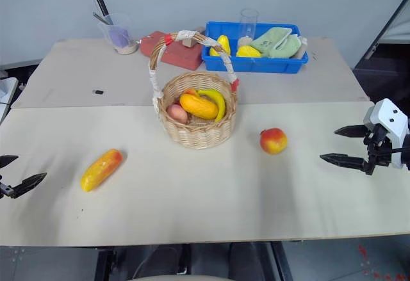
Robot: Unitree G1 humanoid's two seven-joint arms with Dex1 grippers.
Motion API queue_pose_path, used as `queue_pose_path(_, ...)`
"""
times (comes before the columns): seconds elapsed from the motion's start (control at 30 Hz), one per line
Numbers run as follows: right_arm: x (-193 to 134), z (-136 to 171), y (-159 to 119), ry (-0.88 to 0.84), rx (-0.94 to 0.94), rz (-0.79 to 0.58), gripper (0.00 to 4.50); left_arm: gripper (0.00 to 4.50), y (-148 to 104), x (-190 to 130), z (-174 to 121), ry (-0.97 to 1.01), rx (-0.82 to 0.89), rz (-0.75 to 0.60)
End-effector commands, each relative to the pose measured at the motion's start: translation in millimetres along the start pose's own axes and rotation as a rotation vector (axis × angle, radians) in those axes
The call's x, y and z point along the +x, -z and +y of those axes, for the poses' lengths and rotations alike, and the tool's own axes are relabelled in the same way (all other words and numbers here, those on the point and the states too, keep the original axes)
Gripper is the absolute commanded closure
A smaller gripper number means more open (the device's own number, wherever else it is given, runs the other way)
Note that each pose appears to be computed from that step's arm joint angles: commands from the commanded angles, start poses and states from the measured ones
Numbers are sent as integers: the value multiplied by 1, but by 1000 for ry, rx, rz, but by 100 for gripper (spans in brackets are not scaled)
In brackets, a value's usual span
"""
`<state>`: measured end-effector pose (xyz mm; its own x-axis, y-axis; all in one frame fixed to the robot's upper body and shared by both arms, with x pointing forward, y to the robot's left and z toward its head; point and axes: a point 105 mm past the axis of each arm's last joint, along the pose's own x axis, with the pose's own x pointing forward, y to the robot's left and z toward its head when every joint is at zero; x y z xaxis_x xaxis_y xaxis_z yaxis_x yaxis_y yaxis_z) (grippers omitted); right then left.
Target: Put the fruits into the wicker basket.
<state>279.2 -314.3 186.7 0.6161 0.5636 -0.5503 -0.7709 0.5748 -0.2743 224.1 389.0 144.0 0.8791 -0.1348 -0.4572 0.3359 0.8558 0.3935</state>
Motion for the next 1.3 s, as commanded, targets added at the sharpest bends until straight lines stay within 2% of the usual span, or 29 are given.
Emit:
queue_pose_path(0.03,-3,-3,-9,15,-37,-19,9,0,-9,-7,8,-29,3,-24)
queue_pose_path(0.43,-2,-3,-9,14,-36,-19,9,0,-19,-9,8,-13,20,-88)
queue_pose_path(0.63,3,-3,-15,25,-74,-41,9,0,-24,-8,3,23,-31,-117)
queue_pose_path(0.83,12,20,-58,-88,-144,-146,9,0,-51,4,-34,186,-121,-202)
queue_pose_path(0.93,15,43,-86,-196,-153,-224,9,0,-59,12,-56,267,-153,-206)
queue_pose_path(1.07,21,76,-116,-337,-194,-298,9,0,-57,31,-76,283,-170,-154)
queue_pose_path(1.3,25,102,-150,-451,-248,-386,9,0,-47,61,-87,273,-176,-114)
